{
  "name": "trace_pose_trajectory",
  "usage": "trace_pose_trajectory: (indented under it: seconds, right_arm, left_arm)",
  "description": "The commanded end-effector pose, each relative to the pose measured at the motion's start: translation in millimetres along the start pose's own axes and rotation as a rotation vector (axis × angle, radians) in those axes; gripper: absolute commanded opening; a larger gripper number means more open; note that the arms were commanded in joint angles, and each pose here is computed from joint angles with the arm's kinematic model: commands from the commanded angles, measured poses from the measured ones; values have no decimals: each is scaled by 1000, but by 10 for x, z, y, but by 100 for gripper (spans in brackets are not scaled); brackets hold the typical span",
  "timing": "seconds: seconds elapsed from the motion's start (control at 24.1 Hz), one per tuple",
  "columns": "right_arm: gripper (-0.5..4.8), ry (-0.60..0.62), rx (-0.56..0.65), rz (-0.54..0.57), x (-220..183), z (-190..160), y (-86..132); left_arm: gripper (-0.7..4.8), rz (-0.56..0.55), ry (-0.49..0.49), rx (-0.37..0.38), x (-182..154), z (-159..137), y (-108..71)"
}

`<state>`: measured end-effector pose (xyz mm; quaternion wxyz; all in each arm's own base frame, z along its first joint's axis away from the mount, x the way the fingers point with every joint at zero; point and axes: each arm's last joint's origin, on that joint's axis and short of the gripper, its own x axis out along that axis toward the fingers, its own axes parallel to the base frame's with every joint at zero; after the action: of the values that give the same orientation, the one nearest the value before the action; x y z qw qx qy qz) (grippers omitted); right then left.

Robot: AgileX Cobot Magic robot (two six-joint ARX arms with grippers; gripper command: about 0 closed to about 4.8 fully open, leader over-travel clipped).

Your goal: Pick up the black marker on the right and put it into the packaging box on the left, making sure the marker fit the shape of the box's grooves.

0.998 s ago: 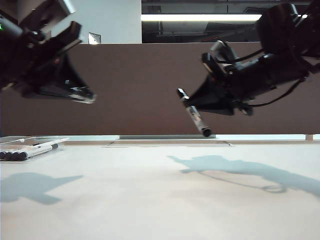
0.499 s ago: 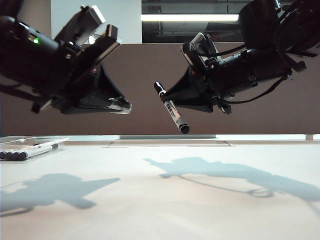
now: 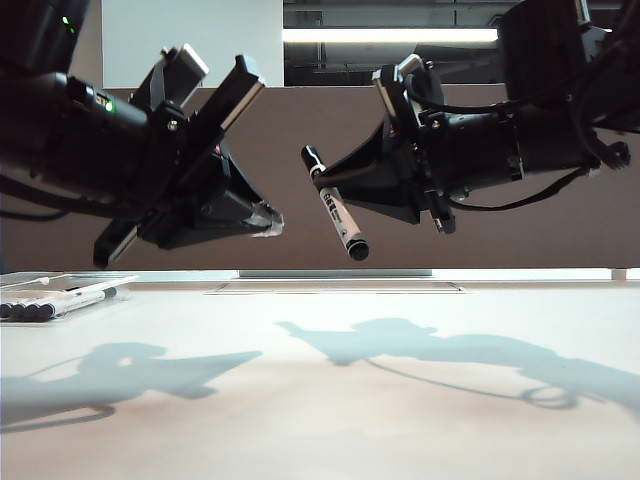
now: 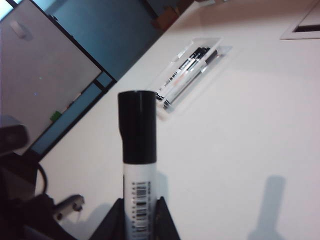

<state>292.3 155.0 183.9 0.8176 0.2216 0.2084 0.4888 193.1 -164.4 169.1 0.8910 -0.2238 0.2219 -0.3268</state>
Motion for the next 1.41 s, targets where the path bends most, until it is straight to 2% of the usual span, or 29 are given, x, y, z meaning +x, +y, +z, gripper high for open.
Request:
trace_pose_trajectory:
  seconds: [0.04,0.08,0.12,0.17,0.25,0.46,0.87,1.25,1.41]
  right_arm:
    - [-6,-44,-25,41,-25,30,49]
    - [-6,-42,-26,44,-25,29,50]
    - [-6,-43,-27,46,-25,31,51]
    - [-6,-44,-30,51,-25,33,54]
    - [-6,-44,-31,51,-24,34,54]
    - [-6,-20,-32,91,-24,26,67]
    - [-6,10,-44,154,52,-30,161]
    - [-6,7,-46,152,75,-46,183]
    - [-6,13,-43,155,75,-51,182]
  left_arm:
    - [3,-29,-24,-31,16,15,-37]
    - [40,-41,-23,-27,20,4,-60]
    - [126,-54,-20,-24,21,-10,-90]
    - [156,-63,-19,-22,22,-18,-111]
    - [185,-81,-16,-18,22,-35,-150]
    - [186,-116,-10,-10,22,-72,-228]
    - [184,-126,-20,-20,21,-62,-239]
    - [184,-140,-39,-20,80,-93,-218]
    - [184,-148,-48,-42,156,-154,-177]
